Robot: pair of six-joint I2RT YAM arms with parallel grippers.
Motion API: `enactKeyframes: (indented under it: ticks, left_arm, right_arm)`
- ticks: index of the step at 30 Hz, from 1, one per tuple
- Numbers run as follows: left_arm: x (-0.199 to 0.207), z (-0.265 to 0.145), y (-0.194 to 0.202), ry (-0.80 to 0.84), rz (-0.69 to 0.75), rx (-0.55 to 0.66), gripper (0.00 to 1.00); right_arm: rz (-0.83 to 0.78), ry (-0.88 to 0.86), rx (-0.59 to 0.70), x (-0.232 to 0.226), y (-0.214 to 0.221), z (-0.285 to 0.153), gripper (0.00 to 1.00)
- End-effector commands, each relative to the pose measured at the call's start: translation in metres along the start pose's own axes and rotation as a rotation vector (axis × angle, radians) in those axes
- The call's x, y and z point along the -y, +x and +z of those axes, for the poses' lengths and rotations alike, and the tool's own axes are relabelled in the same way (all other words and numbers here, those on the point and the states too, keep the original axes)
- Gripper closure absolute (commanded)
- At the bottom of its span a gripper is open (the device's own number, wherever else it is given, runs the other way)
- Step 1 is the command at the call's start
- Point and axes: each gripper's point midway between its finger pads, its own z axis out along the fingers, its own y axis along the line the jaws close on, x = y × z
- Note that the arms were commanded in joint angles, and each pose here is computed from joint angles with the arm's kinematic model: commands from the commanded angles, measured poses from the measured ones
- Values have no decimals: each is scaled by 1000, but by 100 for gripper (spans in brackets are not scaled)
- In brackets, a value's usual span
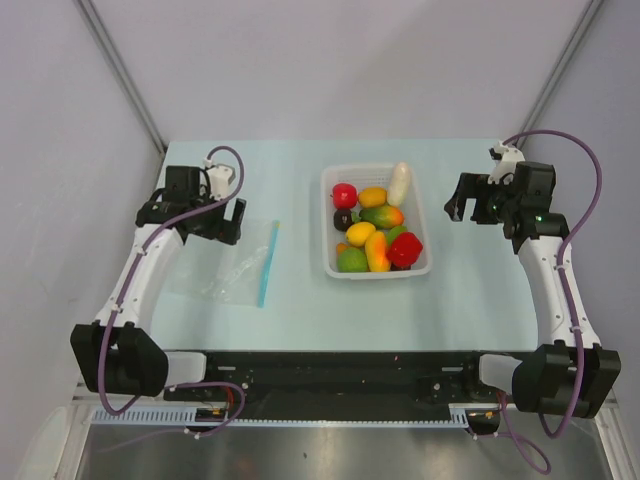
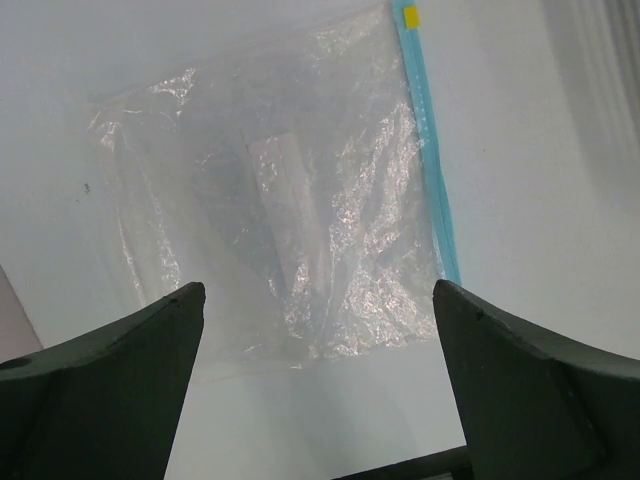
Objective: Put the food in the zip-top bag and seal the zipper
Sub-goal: Pick up the zipper food storage bag at the center of the board.
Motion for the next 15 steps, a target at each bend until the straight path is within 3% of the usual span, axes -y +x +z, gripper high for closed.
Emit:
enactKeyframes:
  ticks: [1,8,15]
  left_arm:
    - [3,-5,-9,-71,78,38,0]
    - [28,8,-2,-67,168,-10,0]
    - [67,39,29,-43,257,-141,0]
  right_arm:
    - [-11,-2,72,-3,-21,-9,0]
    - [-15,-7,104,-6,-27,-12,0]
    - [0,-7,73,-3,-21,-3,0]
